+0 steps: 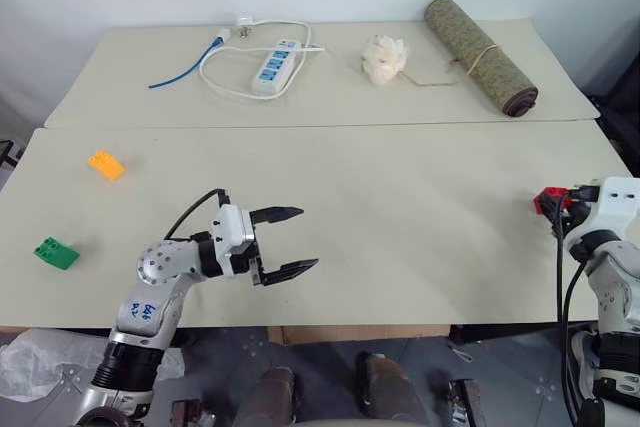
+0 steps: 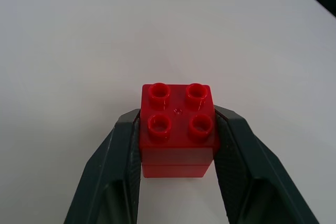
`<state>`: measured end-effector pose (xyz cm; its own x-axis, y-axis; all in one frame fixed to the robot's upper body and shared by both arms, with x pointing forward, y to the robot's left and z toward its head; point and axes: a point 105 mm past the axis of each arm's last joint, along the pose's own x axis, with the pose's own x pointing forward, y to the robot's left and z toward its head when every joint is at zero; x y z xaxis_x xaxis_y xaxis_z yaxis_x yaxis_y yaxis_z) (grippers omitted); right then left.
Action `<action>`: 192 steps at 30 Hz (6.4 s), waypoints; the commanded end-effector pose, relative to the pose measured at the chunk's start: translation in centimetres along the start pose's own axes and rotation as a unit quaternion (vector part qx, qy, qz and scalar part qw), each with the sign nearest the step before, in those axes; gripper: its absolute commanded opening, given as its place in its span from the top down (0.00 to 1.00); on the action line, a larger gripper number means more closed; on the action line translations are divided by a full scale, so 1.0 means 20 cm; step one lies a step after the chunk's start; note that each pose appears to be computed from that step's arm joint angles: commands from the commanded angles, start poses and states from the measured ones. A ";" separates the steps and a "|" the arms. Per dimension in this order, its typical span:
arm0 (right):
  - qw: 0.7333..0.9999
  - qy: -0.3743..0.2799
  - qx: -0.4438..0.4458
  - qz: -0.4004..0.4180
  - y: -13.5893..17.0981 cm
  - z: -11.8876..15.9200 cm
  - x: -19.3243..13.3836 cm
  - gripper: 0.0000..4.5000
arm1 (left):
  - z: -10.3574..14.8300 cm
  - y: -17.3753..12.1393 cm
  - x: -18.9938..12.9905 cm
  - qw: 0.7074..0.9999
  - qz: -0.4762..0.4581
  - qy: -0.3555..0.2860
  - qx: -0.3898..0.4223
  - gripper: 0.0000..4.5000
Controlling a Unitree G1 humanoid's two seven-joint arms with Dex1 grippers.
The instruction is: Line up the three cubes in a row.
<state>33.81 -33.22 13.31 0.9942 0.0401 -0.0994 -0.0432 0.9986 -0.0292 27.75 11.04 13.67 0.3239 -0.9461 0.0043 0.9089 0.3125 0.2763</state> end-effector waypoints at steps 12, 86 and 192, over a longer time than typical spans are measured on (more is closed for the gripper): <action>0.757 0.011 -0.248 0.605 1.22 0.05 0.05 0.67 | -0.05 -0.05 -0.27 0.991 0.124 0.050 -0.009 0.00; 0.680 -0.246 -0.097 0.684 1.19 0.13 -0.27 0.00 | -0.20 0.20 -1.42 0.509 0.854 0.003 -0.109 0.04; 0.740 -0.311 -0.110 0.587 1.23 0.24 -0.23 0.00 | -0.04 0.76 -1.11 0.577 0.812 -0.016 -0.093 0.01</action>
<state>28.94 -8.70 17.05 0.1232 0.9538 0.2741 -0.8737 0.2352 -0.4258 34.34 36.33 16.51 0.8074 0.5760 0.1274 -0.5366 0.8068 -0.2472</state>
